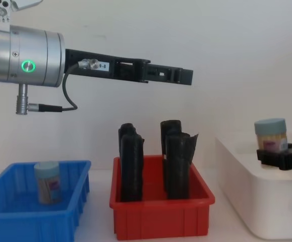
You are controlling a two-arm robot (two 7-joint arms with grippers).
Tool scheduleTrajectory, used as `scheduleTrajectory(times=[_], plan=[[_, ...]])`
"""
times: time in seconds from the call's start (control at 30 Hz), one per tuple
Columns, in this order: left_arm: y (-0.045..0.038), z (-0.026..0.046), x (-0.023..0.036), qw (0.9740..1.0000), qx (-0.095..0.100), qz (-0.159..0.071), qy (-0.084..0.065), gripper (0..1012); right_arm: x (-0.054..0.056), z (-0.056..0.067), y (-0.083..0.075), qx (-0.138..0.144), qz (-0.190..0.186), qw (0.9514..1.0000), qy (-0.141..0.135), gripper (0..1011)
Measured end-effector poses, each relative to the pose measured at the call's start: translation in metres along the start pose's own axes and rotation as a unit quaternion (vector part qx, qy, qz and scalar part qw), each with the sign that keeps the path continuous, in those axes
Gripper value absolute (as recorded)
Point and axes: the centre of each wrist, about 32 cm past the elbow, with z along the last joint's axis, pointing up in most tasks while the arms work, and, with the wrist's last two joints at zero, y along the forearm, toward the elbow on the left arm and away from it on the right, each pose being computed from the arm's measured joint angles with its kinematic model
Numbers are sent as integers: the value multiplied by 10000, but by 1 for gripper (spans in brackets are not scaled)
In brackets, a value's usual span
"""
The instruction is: Pick the cotton swabs from the blue box and place them into the white box.
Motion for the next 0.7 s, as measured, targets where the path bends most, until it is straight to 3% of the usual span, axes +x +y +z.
scheduleTrajectory(times=[0.23, 0.33, 0.5, 0.7], plan=[[0, 0, 0, 10000, 0, 0, 0, 1000, 18, -29, 86, -155, 111, 9998, 8, 758], [0, 0, 0, 10000, 0, 0, 0, 1000, 23, -35, 117, -194, 149, 9997, 0, 884], [0, 0, 0, 10000, 0, 0, 0, 1000, 26, -36, 139, -197, 175, 9997, -20, 993], [0, 0, 0, 10000, 0, 0, 0, 1000, 25, -33, 148, -103, 186, 9998, -56, 1002]])
